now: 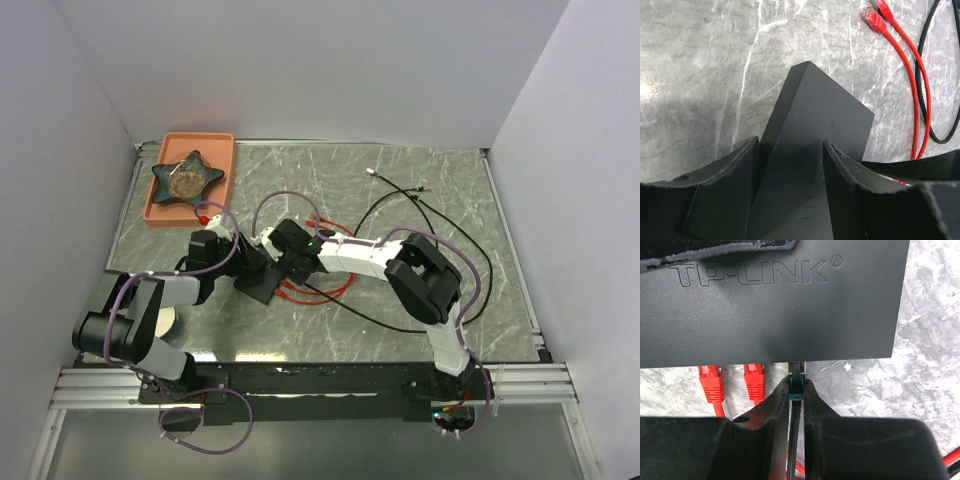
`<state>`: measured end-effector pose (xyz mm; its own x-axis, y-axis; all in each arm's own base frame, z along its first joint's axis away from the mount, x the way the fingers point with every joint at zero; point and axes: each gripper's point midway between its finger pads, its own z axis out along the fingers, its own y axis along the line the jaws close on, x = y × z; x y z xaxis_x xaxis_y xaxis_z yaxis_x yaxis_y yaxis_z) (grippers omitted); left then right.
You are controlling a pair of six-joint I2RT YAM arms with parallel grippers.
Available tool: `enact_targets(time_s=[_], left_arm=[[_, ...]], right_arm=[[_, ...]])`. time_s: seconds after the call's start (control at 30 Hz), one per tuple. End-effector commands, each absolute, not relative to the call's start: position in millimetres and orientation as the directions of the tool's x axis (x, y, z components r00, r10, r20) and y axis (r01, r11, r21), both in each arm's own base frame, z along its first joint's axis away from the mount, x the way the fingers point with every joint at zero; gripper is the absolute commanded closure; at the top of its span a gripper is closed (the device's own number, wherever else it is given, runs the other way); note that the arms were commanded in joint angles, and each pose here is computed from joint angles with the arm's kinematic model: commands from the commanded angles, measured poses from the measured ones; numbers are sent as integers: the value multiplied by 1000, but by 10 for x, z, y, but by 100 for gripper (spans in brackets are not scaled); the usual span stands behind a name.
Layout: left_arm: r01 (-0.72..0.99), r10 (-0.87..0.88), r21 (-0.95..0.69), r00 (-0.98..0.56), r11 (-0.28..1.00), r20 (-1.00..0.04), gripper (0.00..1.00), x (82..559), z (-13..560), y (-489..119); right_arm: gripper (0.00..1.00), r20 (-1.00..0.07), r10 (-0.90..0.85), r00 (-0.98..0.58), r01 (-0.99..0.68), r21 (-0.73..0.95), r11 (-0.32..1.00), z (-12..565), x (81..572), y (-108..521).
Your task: Insert the plug into the switch port
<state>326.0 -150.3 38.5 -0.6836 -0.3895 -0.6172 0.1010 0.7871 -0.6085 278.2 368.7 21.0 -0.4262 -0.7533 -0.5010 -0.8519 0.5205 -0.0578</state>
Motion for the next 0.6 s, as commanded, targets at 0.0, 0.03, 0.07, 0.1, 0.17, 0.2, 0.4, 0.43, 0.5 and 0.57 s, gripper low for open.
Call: enact_targets(time_s=[0.0,0.03,0.07,0.1,0.17,0.2,0.4,0.43,0.5,0.57], left_arm=[[203,-339,-692,-755,692,-561,42,2966,547,-1853],[189,-343,-688,-756,701,-557,41,2967,534,-1830],[188,-351,-684,-745,705,-568,39,2995,579,-1817],[172,-363,-674,-734,718,-574,37,3024,577,-1777],[149,-378,-667,-724,730,-576,34,3040,600,-1732],[124,-394,-654,-710,746,-584,33,3073,595,-1678],[-51,-495,-606,-633,794,-595,23,3128,630,-1327],[-95,-517,-591,-608,801,-603,22,3151,634,-1238],[-122,-529,-578,-586,807,-614,19,3128,694,-1160],[-151,-548,-569,-547,808,-633,17,3138,783,-1069]], right_arm=[[100,-735,-596,-323,-847,-56,529,703,3050,4248],[100,-726,-599,-338,-841,-53,539,671,3033,4210],[100,-706,-613,-355,-834,-57,549,606,3011,4132],[100,-696,-619,-364,-829,-61,556,587,2995,4092],[85,-662,-632,-403,-800,-81,595,526,2995,3958],[84,-652,-636,-414,-792,-88,605,523,2993,3917],[65,-582,-655,-481,-738,-134,661,550,2947,3617],[64,-573,-658,-489,-732,-140,666,563,2939,3591],[60,-556,-661,-504,-710,-169,683,605,2971,3516],[54,-526,-674,-519,-698,-195,689,637,2959,3430]])
